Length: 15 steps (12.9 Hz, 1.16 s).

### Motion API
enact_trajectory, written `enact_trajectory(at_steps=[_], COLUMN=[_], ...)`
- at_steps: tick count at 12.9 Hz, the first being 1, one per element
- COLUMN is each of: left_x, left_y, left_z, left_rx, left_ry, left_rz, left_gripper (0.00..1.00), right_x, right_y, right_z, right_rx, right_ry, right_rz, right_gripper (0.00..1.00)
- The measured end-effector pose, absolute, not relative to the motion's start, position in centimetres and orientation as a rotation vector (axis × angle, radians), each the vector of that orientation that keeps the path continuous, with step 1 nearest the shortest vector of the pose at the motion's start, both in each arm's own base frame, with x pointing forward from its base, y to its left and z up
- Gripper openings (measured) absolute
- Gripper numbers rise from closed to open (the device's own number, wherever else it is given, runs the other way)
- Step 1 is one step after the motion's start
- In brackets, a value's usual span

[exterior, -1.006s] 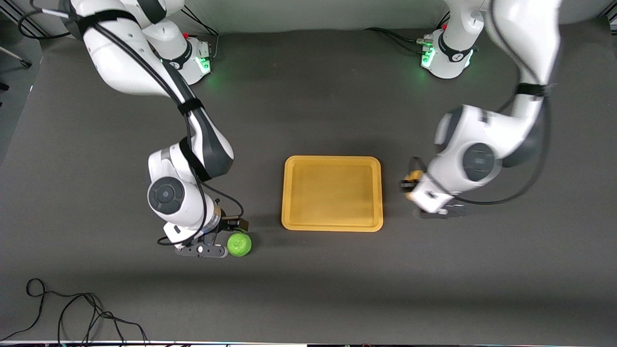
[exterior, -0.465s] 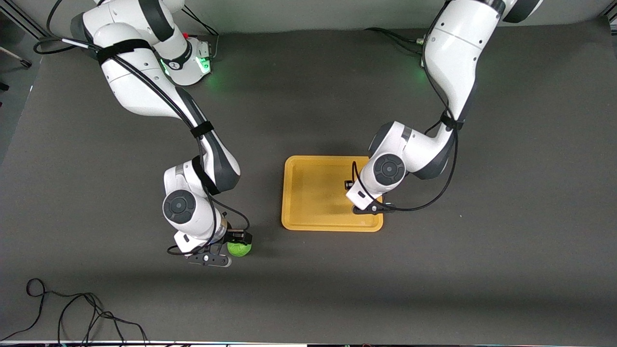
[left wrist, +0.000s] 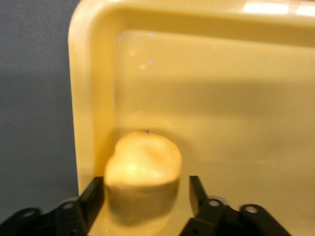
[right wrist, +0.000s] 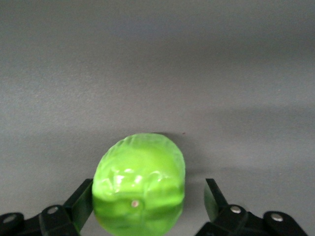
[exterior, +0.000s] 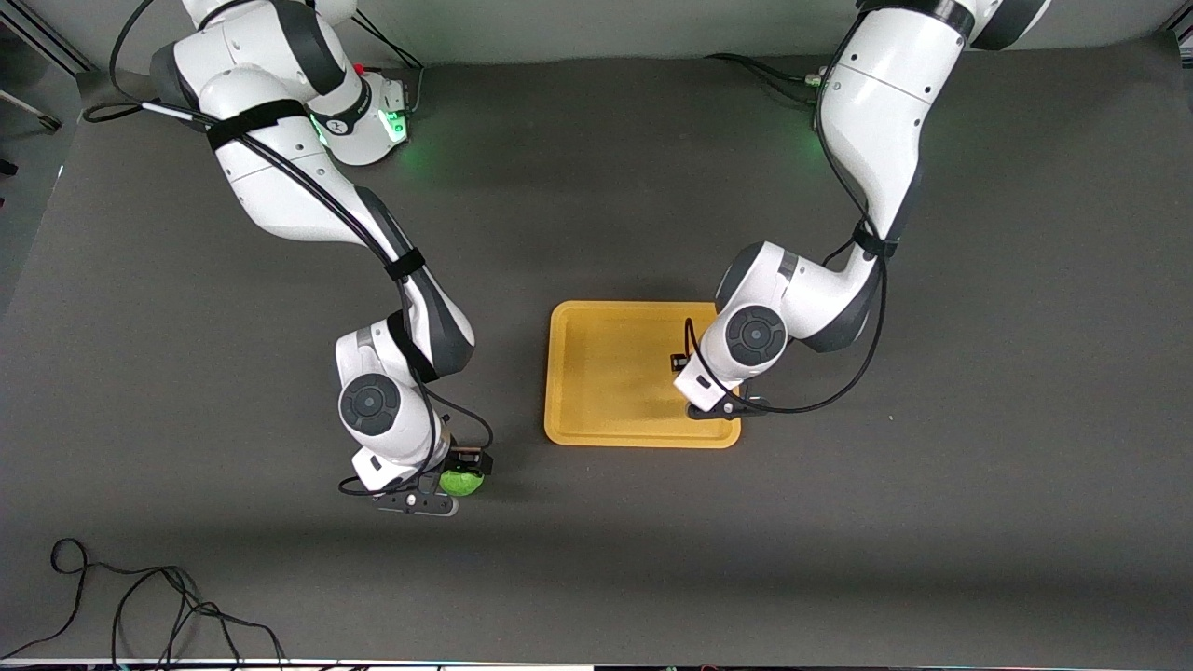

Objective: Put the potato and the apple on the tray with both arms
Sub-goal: 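Carry the potato onto the tray with the left gripper and release it, then lift the apple onto the tray with the right gripper while the left gripper withdraws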

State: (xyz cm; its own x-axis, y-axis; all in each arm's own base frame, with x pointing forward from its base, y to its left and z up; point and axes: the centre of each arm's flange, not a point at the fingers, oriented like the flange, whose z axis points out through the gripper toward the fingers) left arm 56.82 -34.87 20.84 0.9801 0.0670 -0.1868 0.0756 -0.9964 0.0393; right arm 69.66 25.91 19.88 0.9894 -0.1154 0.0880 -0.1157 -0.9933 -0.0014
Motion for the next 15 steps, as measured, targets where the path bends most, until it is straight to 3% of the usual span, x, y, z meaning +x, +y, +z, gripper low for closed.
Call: enact_trajectory(at_steps=[1,3,7,10,13,15], left_x=[57.1,57.8,59.8,59.8,59.1,59.4], left_y=[-34.8,-34.5,-30.6,-25.8,-24.8,-23.3], left_z=[21.2,22.7,33.0,42.1,48.4,52.7], left_rx=[3.078,3.072,3.071,3.171,3.214,3.216], left_ry=[0.113,0.124,0.185,0.151,0.135,0.100], left_rz=[-0.279,-0.250,-0.214,-0.102,-0.038,-0.054], left_gripper=[0.96,0.99,0.99,1.00,1.00,1.00], right_x=[69.5,69.6,69.9,68.7,65.0,62.4], right_y=[26.3,26.8,26.1,25.5,25.1,26.4], right_z=[19.9,20.3,24.9,35.5,47.3,51.7], right_rx=[3.131,3.133,3.107,3.086,3.093,3.154], right_ry=[-0.176,-0.172,-0.188,-0.202,-0.202,-0.203], right_rz=[0.140,0.148,0.093,0.046,0.028,-0.003], right_gripper=[0.90,0.67,0.67,0.67,0.67,0.67])
